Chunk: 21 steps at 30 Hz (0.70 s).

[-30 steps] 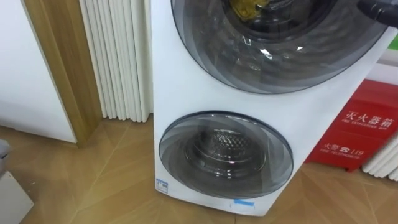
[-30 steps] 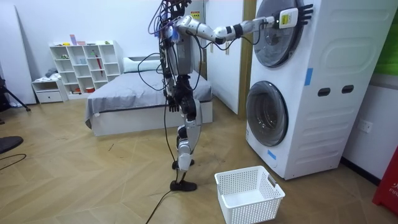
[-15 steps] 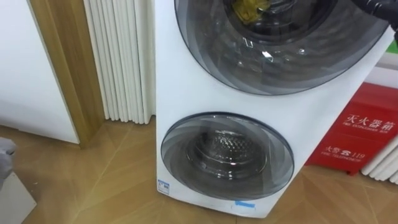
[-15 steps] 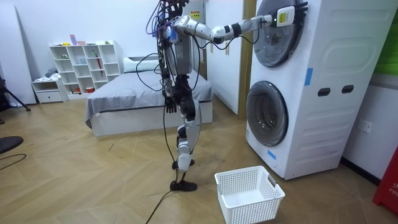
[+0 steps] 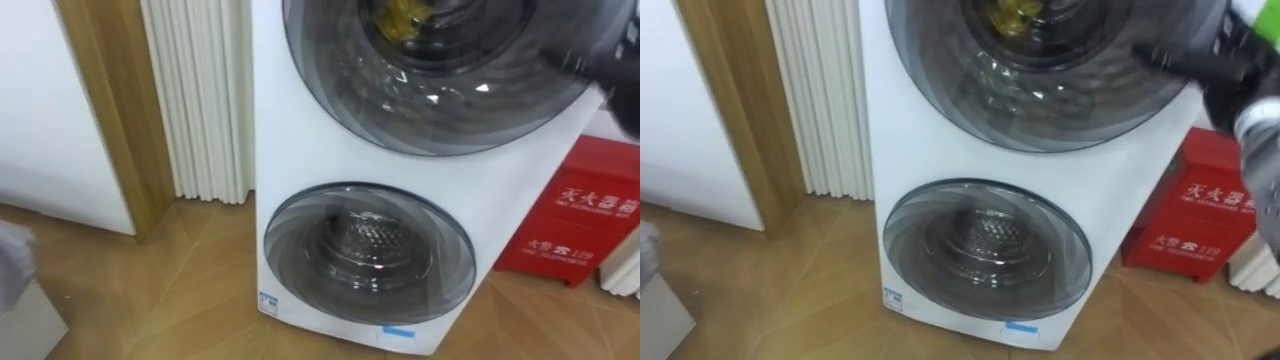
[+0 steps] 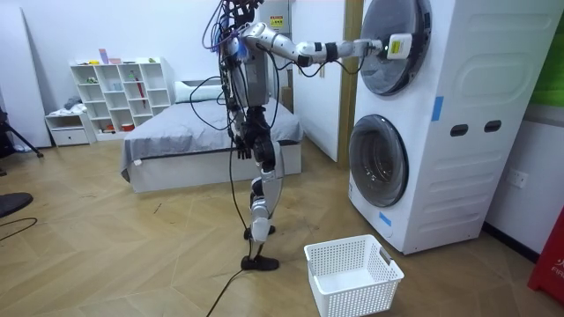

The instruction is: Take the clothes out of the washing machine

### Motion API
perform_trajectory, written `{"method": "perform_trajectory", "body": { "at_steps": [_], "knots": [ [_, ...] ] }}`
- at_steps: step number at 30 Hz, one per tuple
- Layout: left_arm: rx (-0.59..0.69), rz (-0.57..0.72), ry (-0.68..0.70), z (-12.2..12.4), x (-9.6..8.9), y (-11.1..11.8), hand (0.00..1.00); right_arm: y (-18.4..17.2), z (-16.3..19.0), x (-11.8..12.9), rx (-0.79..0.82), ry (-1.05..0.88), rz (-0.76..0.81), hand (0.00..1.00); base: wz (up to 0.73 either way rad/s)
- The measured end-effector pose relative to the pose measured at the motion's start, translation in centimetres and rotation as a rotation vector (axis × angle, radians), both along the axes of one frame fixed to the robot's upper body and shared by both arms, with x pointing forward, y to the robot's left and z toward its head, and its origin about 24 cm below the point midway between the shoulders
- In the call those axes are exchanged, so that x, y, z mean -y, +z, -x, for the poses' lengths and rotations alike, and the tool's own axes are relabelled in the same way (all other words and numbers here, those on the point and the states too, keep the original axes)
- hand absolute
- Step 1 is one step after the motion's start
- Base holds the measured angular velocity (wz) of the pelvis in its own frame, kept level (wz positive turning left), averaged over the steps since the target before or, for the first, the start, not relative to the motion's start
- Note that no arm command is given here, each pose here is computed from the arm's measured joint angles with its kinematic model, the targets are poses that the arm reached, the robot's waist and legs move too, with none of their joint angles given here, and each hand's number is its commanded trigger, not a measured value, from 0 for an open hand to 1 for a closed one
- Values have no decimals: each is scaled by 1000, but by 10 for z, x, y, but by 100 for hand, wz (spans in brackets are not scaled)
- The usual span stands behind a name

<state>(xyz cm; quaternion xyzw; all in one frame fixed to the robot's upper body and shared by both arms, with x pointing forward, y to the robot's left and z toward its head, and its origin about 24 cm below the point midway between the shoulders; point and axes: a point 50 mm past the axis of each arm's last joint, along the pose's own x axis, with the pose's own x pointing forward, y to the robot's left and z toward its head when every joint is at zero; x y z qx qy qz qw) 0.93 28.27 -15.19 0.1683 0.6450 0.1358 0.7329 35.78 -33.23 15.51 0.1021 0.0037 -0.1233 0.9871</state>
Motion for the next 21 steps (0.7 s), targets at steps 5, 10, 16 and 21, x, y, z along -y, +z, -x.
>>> {"method": "perform_trajectory", "body": {
  "at_steps": [5,10,16,21],
  "knots": [
    [-10,4,-3,2,0,0,0,-5,2,1,-11,-2,-15,0,0],
    [-30,23,6,7,0,-1,0,-9,4,2,-20,12,-10,0,0],
    [-36,27,11,9,-1,-1,0,-12,8,-3,-6,47,5,0,-6],
    [-37,27,9,9,-1,-1,0,-18,11,-14,7,91,8,0,-13]
  ]
}}
